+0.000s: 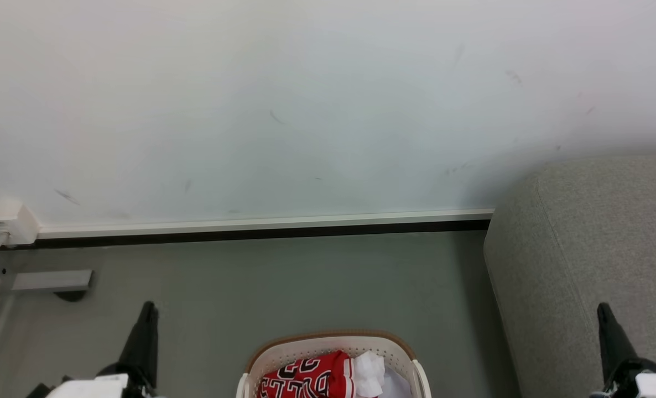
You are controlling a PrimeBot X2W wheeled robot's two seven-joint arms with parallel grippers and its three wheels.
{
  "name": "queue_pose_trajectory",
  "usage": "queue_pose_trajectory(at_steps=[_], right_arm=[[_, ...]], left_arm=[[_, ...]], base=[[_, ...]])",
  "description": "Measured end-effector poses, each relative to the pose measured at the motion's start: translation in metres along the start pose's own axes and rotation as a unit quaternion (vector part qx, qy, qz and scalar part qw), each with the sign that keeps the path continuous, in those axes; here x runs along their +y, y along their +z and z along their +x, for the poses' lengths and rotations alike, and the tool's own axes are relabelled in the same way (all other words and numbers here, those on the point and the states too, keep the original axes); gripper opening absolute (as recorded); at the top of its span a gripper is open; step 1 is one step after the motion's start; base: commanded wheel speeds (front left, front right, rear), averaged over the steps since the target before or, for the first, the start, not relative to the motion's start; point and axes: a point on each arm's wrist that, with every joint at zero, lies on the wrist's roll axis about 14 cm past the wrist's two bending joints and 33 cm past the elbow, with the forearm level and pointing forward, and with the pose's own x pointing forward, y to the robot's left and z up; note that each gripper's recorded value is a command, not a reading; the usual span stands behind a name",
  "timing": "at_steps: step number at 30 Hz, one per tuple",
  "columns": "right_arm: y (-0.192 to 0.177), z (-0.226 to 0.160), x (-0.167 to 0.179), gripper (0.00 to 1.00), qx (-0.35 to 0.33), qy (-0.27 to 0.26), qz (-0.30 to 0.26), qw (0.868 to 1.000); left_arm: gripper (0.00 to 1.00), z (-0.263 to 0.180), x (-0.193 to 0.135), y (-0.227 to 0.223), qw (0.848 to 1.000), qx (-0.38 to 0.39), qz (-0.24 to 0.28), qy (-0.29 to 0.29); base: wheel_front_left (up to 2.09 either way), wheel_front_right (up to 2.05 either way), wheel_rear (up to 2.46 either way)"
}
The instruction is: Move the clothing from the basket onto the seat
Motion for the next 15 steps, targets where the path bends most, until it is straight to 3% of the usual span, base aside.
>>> queue_pose_trajectory(at_steps=[8,15], right_arm=[[-0.004,-0.007,-0.013,1.00,-0.003,-0.019,-0.007,1.000],[-0.005,-0.008,-0.014,1.00,-0.002,-0.022,-0.064,0.998]], left_arm=[[1.00,-0.006,0.016,-0.006,1.000,-0.001,0.005,0.025],[1.00,-0.007,0.019,-0.008,0.999,-0.006,0.026,0.029]], base=[[0.00,0.00,0.00],[0.00,0.00,0.00]])
